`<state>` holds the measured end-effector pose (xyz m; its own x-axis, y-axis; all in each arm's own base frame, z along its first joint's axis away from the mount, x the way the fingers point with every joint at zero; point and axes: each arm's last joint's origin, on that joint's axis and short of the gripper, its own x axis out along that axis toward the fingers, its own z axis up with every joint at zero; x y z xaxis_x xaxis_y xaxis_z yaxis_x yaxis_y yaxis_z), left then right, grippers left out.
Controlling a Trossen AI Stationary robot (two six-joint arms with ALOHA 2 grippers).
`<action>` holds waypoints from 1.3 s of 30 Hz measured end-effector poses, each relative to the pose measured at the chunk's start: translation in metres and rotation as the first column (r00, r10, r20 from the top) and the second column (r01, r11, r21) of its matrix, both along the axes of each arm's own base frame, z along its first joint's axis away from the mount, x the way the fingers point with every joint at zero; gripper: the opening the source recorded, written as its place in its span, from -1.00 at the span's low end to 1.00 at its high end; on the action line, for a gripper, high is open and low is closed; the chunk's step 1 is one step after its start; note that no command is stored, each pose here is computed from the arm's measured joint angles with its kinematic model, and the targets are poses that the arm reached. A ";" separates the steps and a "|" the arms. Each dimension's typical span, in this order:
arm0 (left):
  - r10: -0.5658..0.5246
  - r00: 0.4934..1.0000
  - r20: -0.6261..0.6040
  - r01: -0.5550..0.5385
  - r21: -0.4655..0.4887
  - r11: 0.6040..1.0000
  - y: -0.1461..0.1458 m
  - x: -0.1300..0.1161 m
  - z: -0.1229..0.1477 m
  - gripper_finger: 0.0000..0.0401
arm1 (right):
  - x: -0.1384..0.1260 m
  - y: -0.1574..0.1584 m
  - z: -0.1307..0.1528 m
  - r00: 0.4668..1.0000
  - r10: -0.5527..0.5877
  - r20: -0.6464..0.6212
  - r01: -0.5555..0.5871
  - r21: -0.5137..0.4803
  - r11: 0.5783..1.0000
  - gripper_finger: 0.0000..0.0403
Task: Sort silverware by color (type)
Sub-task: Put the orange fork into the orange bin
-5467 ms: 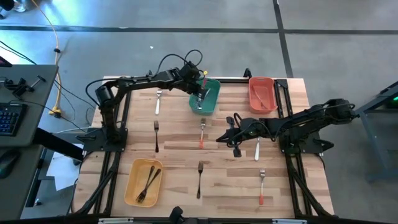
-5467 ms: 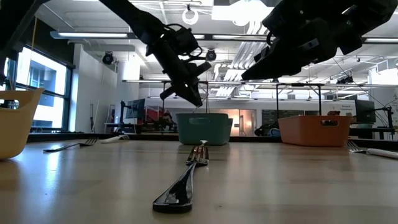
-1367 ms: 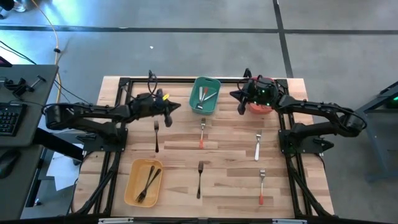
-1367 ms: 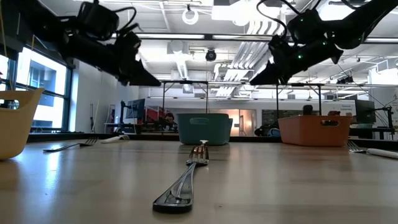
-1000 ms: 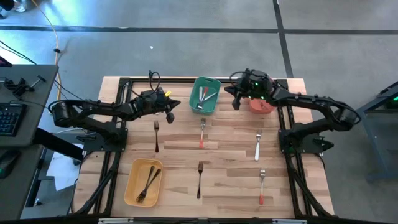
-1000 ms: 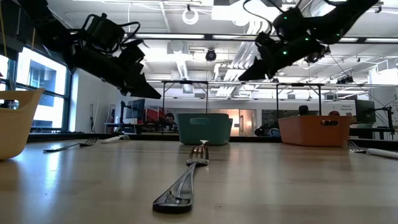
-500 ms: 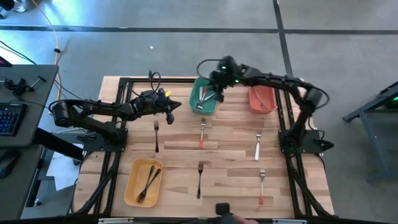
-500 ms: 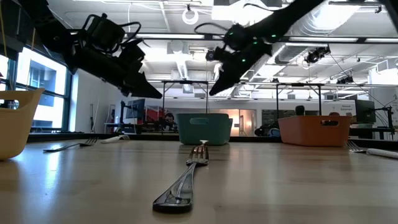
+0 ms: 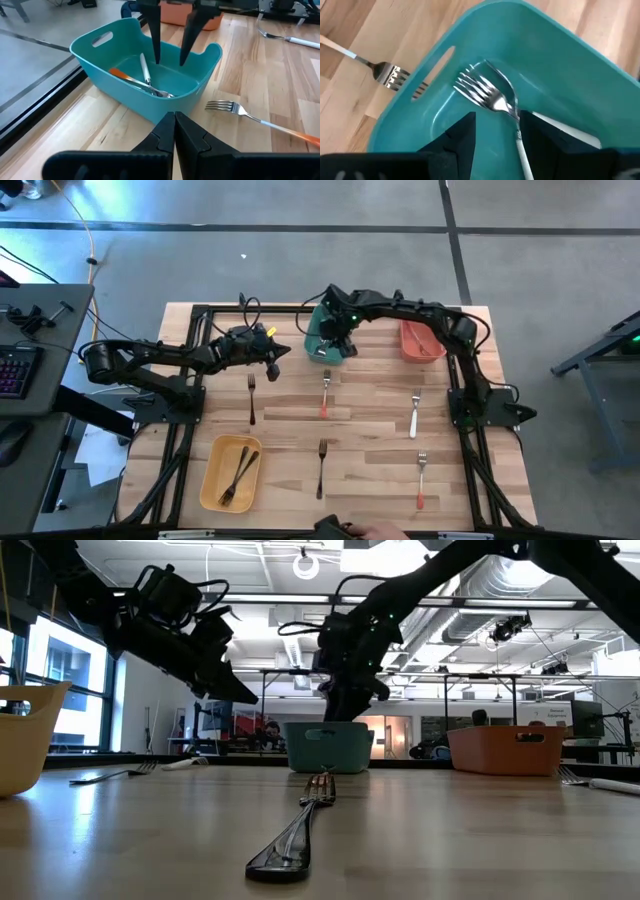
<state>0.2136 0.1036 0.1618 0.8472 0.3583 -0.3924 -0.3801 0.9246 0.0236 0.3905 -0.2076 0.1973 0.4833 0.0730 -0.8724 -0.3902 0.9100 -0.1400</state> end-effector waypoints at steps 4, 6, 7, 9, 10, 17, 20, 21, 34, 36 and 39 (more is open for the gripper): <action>-0.002 1.000 -0.002 0.002 0.005 1.000 0.000 0.000 0.000 -1.00 | 0.003 -0.001 -0.003 1.000 0.000 0.008 0.000 -0.011 1.000 -0.32; -0.003 1.000 -0.002 0.003 0.007 1.000 0.000 0.000 0.000 -1.00 | 0.004 -0.002 -0.002 0.999 -0.013 0.030 0.014 -0.017 1.000 -0.32; -0.003 1.000 -0.003 0.003 0.007 1.000 0.000 0.000 0.000 -1.00 | 0.005 -0.003 -0.002 0.999 -0.017 0.034 0.017 -0.018 1.000 -0.32; -0.003 1.000 -0.002 0.003 0.008 1.000 0.000 0.000 0.000 -1.00 | 0.005 -0.005 -0.001 0.999 -0.020 0.048 0.021 -0.026 0.999 -0.32; -0.003 1.000 -0.002 0.003 0.007 1.000 0.000 0.000 0.000 -1.00 | 0.006 -0.006 -0.003 0.998 -0.017 0.054 0.019 -0.032 0.999 -0.32; -0.003 1.000 -0.001 0.003 0.009 1.000 0.000 0.000 0.000 -1.00 | 0.008 -0.015 -0.030 1.000 0.006 -0.019 -0.008 -0.085 0.996 -0.32; -0.005 1.000 -0.003 0.005 0.014 1.000 0.000 0.000 0.000 -1.00 | 0.008 -0.015 -0.035 0.999 0.013 -0.032 -0.015 -0.082 0.997 -0.32; -0.006 1.000 -0.004 0.006 0.015 1.000 0.000 0.000 0.000 -1.00 | 0.008 -0.015 -0.036 0.999 0.014 -0.035 -0.016 -0.081 0.997 -0.32; -0.005 1.000 -0.003 0.005 0.016 1.000 0.000 0.000 0.000 -1.00 | 0.014 -0.018 -0.042 1.000 0.004 -0.031 -0.007 -0.074 0.997 -0.32; -0.005 1.000 -0.003 0.005 0.016 1.000 0.000 0.000 0.000 -1.00 | 0.013 -0.018 -0.042 0.999 0.010 -0.046 -0.013 -0.070 0.997 -0.32; -0.005 1.000 -0.003 0.005 0.015 1.000 0.000 0.000 0.000 -1.00 | 0.013 -0.017 -0.042 0.999 0.013 -0.053 -0.017 -0.069 0.997 -0.32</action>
